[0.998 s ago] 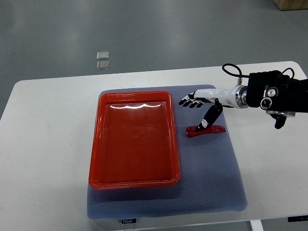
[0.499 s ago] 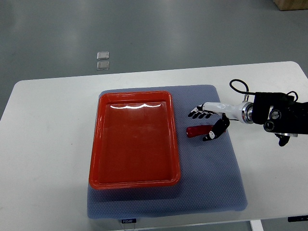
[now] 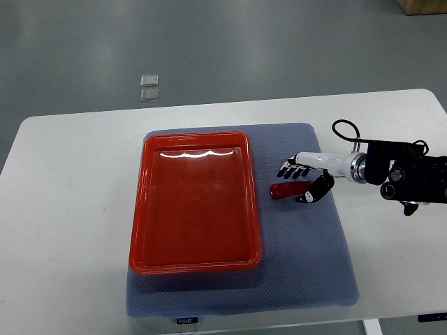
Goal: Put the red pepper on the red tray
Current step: 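Lower the right hand and close its fingers around the red pepper, then lift the pepper and carry it with the right hand over the tray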
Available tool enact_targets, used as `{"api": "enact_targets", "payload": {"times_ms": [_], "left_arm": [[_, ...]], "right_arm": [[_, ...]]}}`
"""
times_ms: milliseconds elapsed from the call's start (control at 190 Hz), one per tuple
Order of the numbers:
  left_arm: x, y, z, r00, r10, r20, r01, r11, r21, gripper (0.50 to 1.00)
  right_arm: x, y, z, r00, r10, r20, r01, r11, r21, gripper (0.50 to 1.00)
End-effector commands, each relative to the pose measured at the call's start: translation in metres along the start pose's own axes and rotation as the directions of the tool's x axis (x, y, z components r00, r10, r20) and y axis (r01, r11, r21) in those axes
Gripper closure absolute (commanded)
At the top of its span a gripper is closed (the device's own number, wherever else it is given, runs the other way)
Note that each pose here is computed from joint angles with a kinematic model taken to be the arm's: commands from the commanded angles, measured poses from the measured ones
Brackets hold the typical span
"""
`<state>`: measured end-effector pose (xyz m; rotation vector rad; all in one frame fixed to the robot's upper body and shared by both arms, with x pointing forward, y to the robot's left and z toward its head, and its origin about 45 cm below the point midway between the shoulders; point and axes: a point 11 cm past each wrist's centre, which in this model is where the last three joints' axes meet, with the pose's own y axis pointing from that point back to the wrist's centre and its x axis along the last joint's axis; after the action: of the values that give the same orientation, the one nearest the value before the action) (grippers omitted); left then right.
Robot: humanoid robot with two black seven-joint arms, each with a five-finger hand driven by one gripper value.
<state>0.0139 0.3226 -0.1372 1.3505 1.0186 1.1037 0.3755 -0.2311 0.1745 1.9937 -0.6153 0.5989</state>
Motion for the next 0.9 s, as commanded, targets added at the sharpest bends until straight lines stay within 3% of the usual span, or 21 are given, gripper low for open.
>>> {"api": "enact_targets", "payload": {"times_ms": [0,247,373,620,893], "left_arm": [[0.0,0.0,0.0,1.0,0.0,0.0,0.0,1.0,0.0,0.5],[-0.001,0.0,0.0,1.0,-0.002,0.001,0.002,1.0,0.0,0.5],[0.0,0.0,-0.001,1.0,0.0,-0.001,0.0,1.0,0.001,0.5],[0.0,0.0,-0.001,1.0,0.0,-0.001,0.0,1.0,0.001,0.5],[0.0,0.0,-0.001,1.0,0.001,-0.002,-0.001,1.0,0.001,0.5]], "right_arm": [[-0.001,-0.001,0.0,1.0,-0.003,-0.004,0.003,1.0,0.0,0.773],[-0.011,-0.004,0.002,0.999,-0.02,-0.027,0.02,1.0,0.001,0.857],[-0.012,-0.005,0.005,0.999,-0.013,-0.047,0.013,1.0,-0.002,1.0],[0.003,0.0,0.007,0.999,0.023,-0.045,-0.023,1.0,-0.01,1.0],[0.068,0.015,-0.028,0.989,0.114,-0.095,-0.111,0.993,0.044,1.0]]}}
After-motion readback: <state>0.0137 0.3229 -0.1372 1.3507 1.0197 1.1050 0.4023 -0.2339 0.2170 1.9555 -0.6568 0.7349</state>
